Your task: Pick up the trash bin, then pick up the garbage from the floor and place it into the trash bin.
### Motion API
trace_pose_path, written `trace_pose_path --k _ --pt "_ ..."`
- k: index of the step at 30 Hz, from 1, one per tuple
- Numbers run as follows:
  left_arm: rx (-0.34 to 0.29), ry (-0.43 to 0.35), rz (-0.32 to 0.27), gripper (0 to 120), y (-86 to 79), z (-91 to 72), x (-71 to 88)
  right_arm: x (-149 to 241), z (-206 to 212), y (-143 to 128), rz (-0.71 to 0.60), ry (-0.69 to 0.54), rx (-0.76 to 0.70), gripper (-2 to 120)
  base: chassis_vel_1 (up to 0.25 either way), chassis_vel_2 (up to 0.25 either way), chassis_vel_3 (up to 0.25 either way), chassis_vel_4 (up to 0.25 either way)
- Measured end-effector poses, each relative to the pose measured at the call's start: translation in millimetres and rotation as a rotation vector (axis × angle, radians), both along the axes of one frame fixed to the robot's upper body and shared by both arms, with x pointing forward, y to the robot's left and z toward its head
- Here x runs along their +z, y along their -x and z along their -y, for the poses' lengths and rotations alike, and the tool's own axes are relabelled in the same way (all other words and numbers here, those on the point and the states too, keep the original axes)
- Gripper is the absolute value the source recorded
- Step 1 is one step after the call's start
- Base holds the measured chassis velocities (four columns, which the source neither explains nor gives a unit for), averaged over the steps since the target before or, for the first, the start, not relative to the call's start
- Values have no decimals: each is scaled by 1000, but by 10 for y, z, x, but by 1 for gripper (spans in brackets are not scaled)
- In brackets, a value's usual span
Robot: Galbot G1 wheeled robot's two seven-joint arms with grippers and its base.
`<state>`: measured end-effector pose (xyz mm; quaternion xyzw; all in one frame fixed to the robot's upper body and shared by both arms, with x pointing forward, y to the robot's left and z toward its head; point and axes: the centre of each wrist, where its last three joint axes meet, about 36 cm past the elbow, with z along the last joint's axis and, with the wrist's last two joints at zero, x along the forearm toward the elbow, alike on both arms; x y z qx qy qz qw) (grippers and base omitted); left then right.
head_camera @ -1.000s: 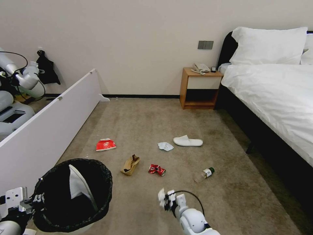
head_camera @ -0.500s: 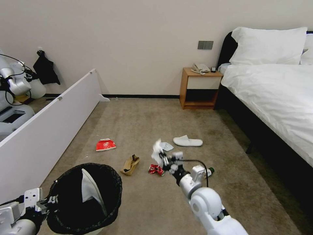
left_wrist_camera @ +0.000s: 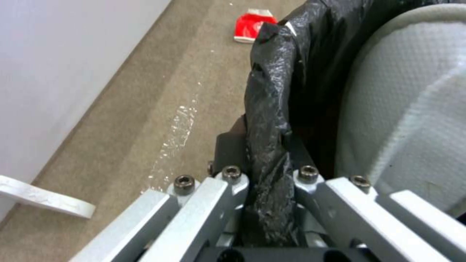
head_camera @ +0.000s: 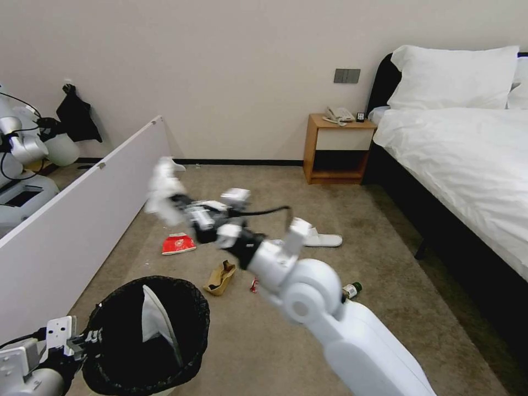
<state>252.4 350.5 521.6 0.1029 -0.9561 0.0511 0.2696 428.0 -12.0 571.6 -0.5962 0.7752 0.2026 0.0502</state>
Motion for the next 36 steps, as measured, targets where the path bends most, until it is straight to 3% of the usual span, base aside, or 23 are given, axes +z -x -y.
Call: trace_pose_path --k 11,29,31,35,36 --pt "7 1 15 4 15 3 39 -535 -237 216 -160 202 17 0 0 0 0 0" --pt "2 -5 24 4 -21 -20 59 -775 -219 285 -212 285 -20 0 0 0 0 0" --pt "2 -5 23 4 -22 -25 58 -787 -226 298 -223 299 -25 7 0 0 0 0" --pt "2 -5 23 4 -23 -27 57 -789 -226 301 -225 301 -25 9 0 0 0 0" --pt "3 -6 23 4 -24 -32 57 -797 -224 312 -231 312 -25 22 0 0 0 0"
